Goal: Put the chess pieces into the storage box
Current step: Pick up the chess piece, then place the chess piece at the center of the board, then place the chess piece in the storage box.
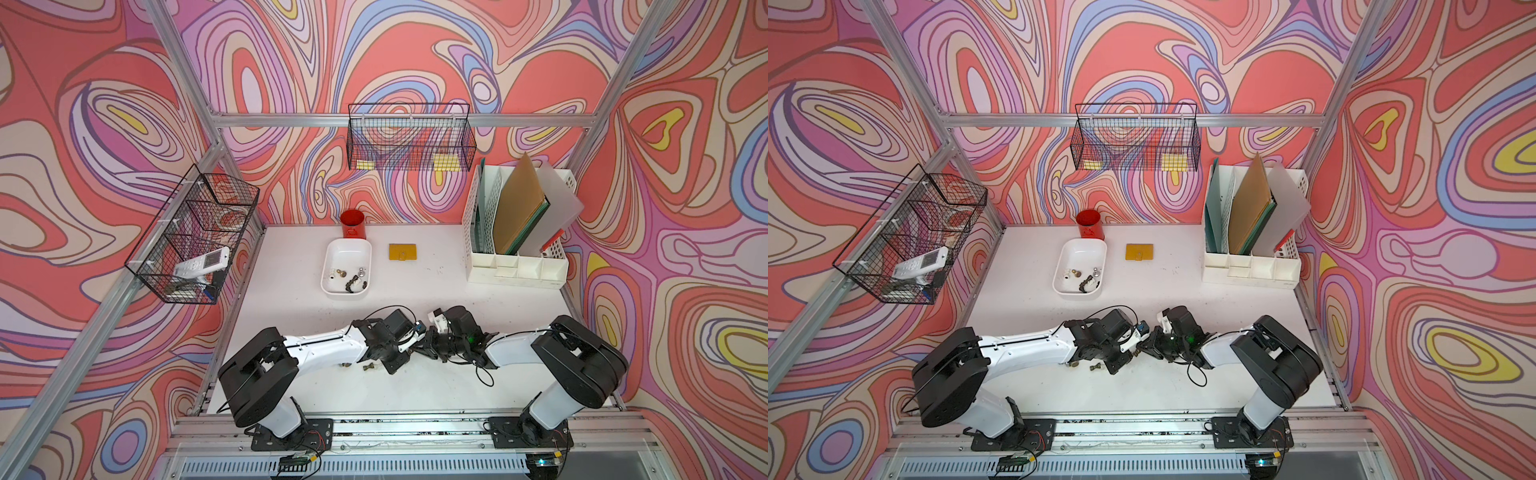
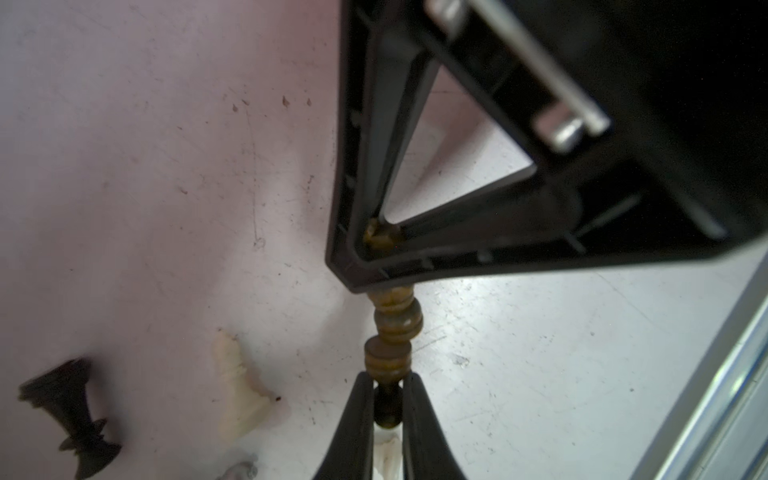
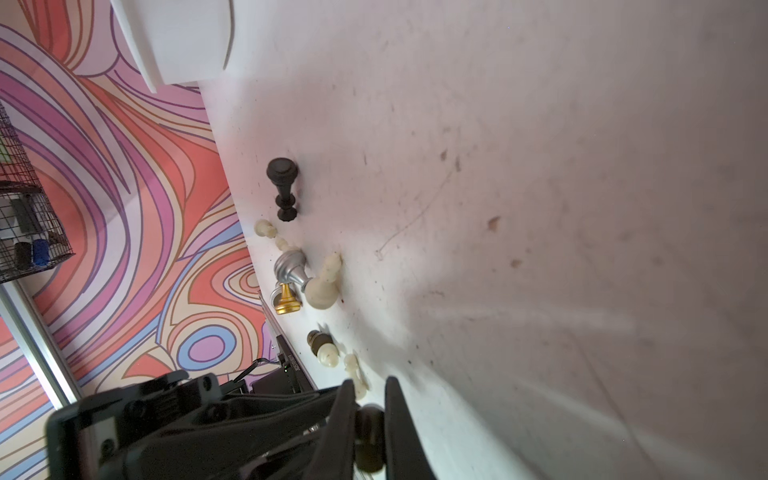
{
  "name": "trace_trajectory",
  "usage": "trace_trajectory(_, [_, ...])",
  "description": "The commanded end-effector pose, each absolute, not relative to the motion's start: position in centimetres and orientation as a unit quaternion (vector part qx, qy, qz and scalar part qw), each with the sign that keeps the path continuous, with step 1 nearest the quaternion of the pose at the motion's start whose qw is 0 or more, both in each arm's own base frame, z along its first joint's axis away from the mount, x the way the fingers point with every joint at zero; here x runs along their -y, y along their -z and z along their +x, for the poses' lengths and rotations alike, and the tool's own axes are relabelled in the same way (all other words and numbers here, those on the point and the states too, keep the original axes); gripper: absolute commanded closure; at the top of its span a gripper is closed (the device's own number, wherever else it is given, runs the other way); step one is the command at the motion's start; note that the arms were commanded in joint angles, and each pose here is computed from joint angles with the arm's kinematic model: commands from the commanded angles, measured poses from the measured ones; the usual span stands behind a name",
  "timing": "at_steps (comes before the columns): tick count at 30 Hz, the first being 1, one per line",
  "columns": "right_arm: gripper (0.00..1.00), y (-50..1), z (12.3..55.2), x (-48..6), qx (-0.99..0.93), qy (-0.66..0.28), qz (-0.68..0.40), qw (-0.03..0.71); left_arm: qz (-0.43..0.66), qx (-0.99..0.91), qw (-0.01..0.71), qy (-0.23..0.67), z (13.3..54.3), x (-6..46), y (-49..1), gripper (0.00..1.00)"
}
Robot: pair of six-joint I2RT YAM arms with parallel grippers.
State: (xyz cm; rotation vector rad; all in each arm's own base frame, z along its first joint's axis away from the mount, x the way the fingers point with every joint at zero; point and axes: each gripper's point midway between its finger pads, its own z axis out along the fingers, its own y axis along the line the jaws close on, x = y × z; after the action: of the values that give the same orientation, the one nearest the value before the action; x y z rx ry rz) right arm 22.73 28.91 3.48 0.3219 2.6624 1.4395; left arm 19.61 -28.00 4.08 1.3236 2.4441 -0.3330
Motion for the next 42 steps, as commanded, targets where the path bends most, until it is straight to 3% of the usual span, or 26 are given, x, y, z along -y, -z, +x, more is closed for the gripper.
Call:
trace_trajectory(1, [0.92,-3.0,23.2,-28.7,-0.89,-0.442,0.089,0.061,0.47,-0.86,0.167,0.103,19.6,27.7,-5.6,0.98])
trace_trajectory(11, [0.88,-3.1,24.7,-27.4,-0.927,-0.358,0.051,0.1,0.474,-0.847,0.211,0.117,19.2,26.9,-11.1,0.97])
trace_trajectory(15, [0.83,-3.5,25.1,-27.2,-0.932,-0.344,0.04,0.108,0.47,-0.846,0.232,0.103,19.8,26.4,-13.1,0.97])
trace_trajectory(18, [0.73,-4.0,25.4,-27.1,-0.935,-0.332,0.031,0.116,0.46,-0.847,0.248,0.101,20.6,26.2,-14.8,0.97])
trace_trajectory(28, [0.68,-6.6,26.1,-27.2,-0.931,-0.335,0.021,0.146,0.428,-0.853,0.277,0.112,23.8,24.9,-18.7,0.97])
trace_trajectory(37, [0.66,-8.9,26.9,-26.2,-0.929,-0.316,0.011,0.192,0.361,-0.888,0.28,0.052,32.4,21.3,-19.9,0.96])
trace_trajectory(42, [0.67,-9.4,27.0,-26.0,-0.927,-0.316,0.009,0.203,0.322,-0.925,0.202,-0.02,40.0,17.3,-15.8,0.97])
